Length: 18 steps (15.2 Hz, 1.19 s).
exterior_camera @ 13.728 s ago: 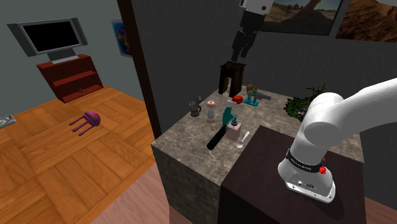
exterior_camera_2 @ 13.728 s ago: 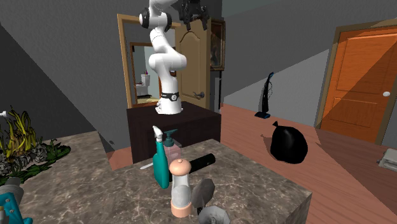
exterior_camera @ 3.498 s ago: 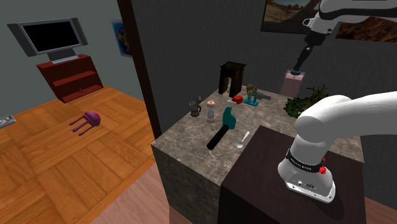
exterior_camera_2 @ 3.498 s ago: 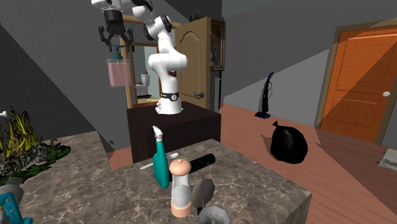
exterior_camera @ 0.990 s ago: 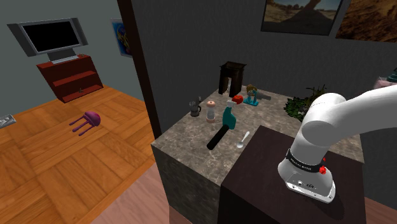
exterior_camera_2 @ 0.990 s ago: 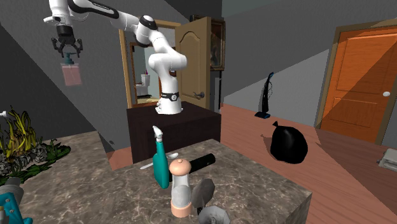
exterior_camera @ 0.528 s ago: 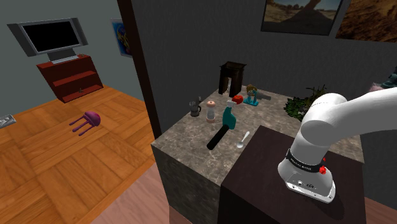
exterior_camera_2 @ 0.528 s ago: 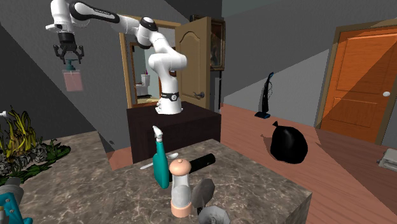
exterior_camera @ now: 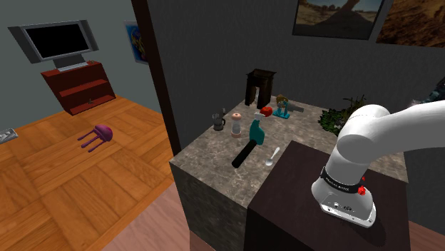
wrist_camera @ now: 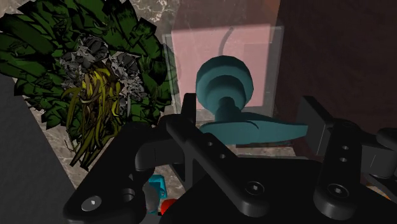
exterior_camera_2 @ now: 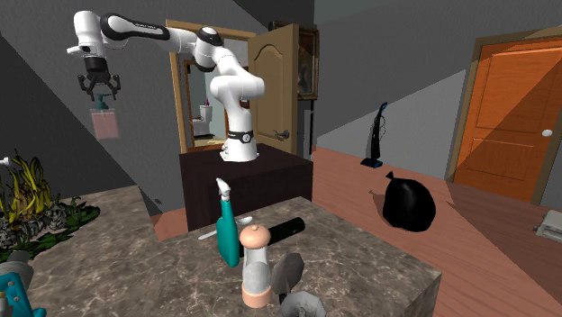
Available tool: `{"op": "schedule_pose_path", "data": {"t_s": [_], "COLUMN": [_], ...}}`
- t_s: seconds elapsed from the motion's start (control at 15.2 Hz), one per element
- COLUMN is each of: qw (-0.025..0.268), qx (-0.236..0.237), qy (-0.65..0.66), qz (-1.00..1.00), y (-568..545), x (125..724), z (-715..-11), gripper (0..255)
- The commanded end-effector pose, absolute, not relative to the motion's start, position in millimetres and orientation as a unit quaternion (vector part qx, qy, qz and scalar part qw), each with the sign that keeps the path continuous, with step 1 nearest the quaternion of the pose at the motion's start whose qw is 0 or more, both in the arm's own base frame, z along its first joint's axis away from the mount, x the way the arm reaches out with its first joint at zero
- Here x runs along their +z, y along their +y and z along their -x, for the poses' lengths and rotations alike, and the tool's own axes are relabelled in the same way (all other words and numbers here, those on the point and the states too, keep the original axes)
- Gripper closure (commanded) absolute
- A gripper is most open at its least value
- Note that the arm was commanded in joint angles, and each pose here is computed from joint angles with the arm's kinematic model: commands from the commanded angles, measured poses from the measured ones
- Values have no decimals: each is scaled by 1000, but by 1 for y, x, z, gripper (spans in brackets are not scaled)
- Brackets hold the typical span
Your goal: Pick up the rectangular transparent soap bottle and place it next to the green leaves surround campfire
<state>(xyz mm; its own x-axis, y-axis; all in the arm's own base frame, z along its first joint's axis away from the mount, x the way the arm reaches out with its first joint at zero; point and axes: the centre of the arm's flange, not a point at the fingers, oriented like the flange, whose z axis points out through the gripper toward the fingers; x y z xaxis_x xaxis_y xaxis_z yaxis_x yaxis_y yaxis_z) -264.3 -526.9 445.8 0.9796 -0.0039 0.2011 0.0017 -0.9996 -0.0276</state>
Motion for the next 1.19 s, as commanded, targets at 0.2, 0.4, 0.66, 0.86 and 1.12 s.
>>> {"op": "schedule_pose_path", "data": {"t_s": [0.2, 0.4, 0.66, 0.86, 1.12], "qw": [14, 14, 14, 14, 14], "qx": [-101, -101, -101, -101, -101], "qy": [1, 1, 1, 1, 1], "qz": [995, 995, 995, 995, 995], "y": [-526, -526, -526, -526, -526], "x": [419, 403, 382, 366, 345], "z": [265, 265, 265, 265, 265], "gripper": [255, 255, 255, 255, 255]}}
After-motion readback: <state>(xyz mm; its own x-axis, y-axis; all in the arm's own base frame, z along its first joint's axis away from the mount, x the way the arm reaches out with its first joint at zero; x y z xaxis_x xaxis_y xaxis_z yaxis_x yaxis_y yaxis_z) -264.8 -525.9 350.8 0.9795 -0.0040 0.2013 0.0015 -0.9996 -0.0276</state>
